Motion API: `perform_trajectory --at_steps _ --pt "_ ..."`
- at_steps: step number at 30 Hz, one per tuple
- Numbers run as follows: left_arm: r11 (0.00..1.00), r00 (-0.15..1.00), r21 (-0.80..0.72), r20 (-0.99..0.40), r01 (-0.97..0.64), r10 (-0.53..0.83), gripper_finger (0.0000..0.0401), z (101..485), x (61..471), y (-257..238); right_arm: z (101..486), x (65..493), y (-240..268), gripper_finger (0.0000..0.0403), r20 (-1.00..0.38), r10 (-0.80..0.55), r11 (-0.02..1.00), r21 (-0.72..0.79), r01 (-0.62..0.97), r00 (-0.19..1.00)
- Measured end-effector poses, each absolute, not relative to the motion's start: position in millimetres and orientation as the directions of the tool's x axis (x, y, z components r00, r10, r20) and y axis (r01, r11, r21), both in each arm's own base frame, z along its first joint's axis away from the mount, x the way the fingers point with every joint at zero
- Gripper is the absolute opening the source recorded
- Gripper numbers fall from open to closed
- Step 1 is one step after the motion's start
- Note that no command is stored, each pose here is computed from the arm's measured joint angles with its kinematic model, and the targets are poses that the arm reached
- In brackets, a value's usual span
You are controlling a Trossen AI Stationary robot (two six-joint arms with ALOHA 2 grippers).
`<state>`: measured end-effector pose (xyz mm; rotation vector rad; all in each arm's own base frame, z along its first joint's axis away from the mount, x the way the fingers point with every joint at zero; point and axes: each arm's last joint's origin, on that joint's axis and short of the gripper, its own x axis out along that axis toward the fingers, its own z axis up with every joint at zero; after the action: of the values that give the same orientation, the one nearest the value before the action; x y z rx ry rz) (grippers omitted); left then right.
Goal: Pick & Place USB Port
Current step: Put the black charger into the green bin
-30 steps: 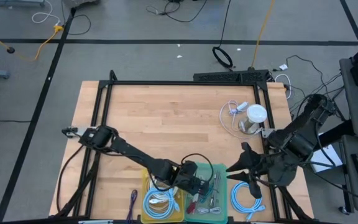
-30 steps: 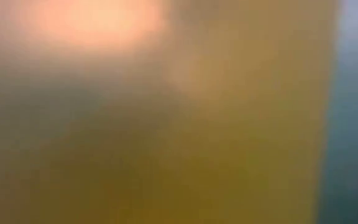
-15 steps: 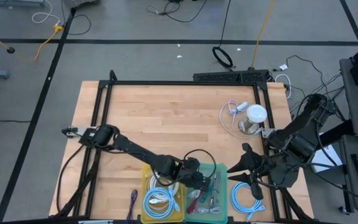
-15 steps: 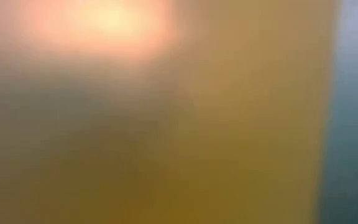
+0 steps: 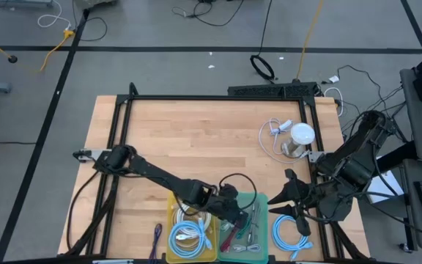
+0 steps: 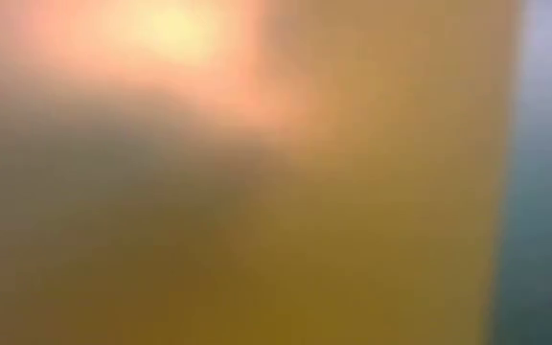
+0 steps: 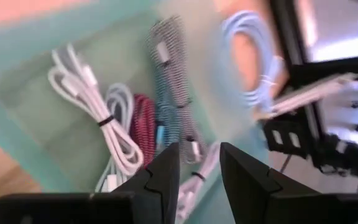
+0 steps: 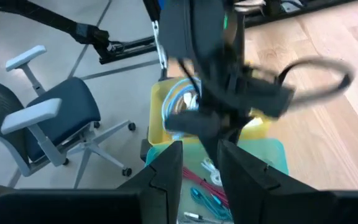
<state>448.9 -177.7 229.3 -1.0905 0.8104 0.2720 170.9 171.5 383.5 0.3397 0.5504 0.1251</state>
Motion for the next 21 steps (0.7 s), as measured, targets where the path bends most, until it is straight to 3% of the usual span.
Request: perform_trajectory --at_steps 6,10,16,21 --pt "0.576 0.768 -0.672 -0.630 -0.466 -0.114 0.0117 306.8 408.9 -172.2 393.6 174.9 176.0 0.0093 -0.397 0.249 0.932 0.348 -0.106 0.883" --pt "0.563 0.741 -0.663 -0.659 -0.494 -0.126 0.0117 346.3 361.0 -182.1 400.2 178.5 176.7 0.0093 -0.334 0.261 0.930 0.339 -0.143 0.906" --pt "0.427 0.512 -0.557 -0.828 -0.712 -0.226 0.0117 342.1 294.7 -231.1 401.9 179.2 176.9 0.0093 -0.319 0.263 0.932 0.328 -0.154 0.911" --pt "0.284 0.355 -0.428 -0.894 -0.858 -0.274 0.0118 316.6 261.9 -280.8 402.0 179.3 176.8 0.0093 -0.317 0.260 0.939 0.305 -0.162 0.912"
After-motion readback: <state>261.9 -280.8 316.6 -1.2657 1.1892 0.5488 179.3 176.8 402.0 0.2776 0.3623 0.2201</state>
